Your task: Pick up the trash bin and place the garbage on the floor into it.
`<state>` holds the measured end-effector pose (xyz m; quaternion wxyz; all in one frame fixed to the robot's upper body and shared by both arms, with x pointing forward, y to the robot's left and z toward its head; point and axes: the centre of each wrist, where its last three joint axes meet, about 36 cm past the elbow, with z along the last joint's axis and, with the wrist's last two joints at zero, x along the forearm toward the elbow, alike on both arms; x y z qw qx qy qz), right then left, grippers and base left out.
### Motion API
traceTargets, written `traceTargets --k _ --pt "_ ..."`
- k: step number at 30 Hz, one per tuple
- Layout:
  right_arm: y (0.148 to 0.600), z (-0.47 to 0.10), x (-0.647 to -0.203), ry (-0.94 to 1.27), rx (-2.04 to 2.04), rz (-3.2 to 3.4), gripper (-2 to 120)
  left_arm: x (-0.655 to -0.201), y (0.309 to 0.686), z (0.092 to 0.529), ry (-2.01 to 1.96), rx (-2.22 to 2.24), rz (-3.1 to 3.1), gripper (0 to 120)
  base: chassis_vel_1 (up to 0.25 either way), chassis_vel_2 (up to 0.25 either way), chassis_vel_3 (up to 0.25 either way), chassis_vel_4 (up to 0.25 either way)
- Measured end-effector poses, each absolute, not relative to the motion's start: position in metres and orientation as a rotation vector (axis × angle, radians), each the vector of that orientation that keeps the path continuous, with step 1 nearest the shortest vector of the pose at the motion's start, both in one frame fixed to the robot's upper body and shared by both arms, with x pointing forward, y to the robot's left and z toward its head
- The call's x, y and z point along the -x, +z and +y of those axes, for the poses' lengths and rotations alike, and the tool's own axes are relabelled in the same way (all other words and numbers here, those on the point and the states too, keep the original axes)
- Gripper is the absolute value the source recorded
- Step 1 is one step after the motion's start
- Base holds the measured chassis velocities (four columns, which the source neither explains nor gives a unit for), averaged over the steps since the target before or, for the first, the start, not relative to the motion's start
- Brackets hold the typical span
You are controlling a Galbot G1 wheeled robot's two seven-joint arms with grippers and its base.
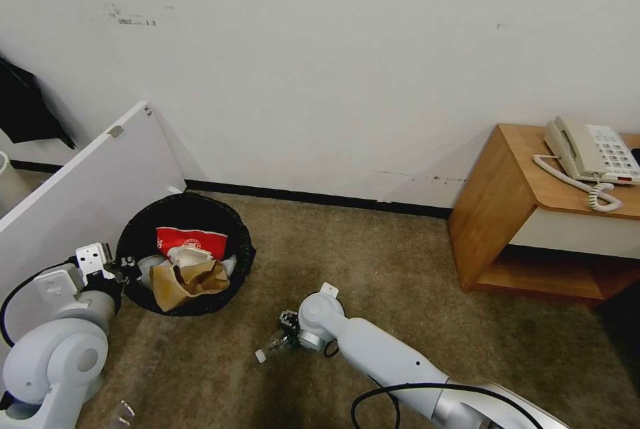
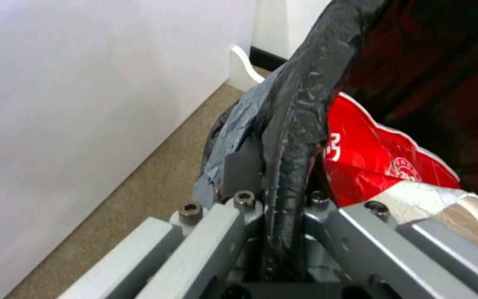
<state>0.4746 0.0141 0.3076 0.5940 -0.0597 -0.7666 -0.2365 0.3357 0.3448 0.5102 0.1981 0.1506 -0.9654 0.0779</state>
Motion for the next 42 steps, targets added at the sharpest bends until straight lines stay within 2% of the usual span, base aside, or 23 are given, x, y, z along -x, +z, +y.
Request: traceTargets --k 15,17,19,20,22,24,25,27,29,31,38,42 --pt "0.304 0.021 -0.474 -0.572 0.138 -1.779 98 -0.335 0.51 0.346 0.211 -0.423 -2.703 0 0.0 0.0 0.0 0.0" --pt "0.302 0.021 -0.473 -0.574 0.135 -1.781 88 -0.335 0.51 0.347 0.21 -0.427 -2.701 0 0.0 0.0 0.0 0.0" --pt "0.302 0.022 -0.473 -0.574 0.134 -1.781 85 -0.335 0.51 0.347 0.21 -0.428 -2.701 0 0.0 0.0 0.0 0.0" --pt "0.301 0.021 -0.473 -0.574 0.133 -1.785 77 -0.335 0.509 0.348 0.21 -0.428 -2.7 0 0.0 0.0 0.0 0.0" --pt "0.3 0.021 -0.473 -0.574 0.133 -1.786 74 -0.335 0.509 0.348 0.211 -0.427 -2.7 0 0.0 0.0 0.0 0.0" --pt "0.299 0.02 -0.474 -0.574 0.135 -1.788 62 -0.336 0.509 0.348 0.211 -0.426 -2.698 0 0.0 0.0 0.0 0.0" --pt "0.299 0.02 -0.474 -0.574 0.135 -1.788 62 -0.336 0.509 0.348 0.211 -0.426 -2.698 0 0.0 0.0 0.0 0.0" --pt "0.3 0.02 -0.475 -0.576 0.134 -1.791 51 -0.337 0.508 0.348 0.212 -0.424 -2.698 0 0.0 0.0 0.0 0.0" --pt "0.3 0.02 -0.475 -0.576 0.134 -1.791 50 -0.338 0.508 0.348 0.212 -0.423 -2.698 0 0.0 0.0 0.0 0.0" --pt "0.301 0.02 -0.475 -0.577 0.133 -1.794 36 -0.339 0.507 0.347 0.213 -0.419 -2.698 0 0.0 0.0 0.0 0.0" --pt "0.304 0.021 -0.474 -0.572 0.122 -1.8 22 -0.34 0.505 0.345 0.211 -0.415 -2.694 0 0.0 0.0 0.0 0.0" --pt "0.312 0.023 -0.473 -0.568 0.108 -1.813 19 -0.34 0.503 0.343 0.208 -0.406 -2.688 0 0.0 0.0 0.0 0.0"
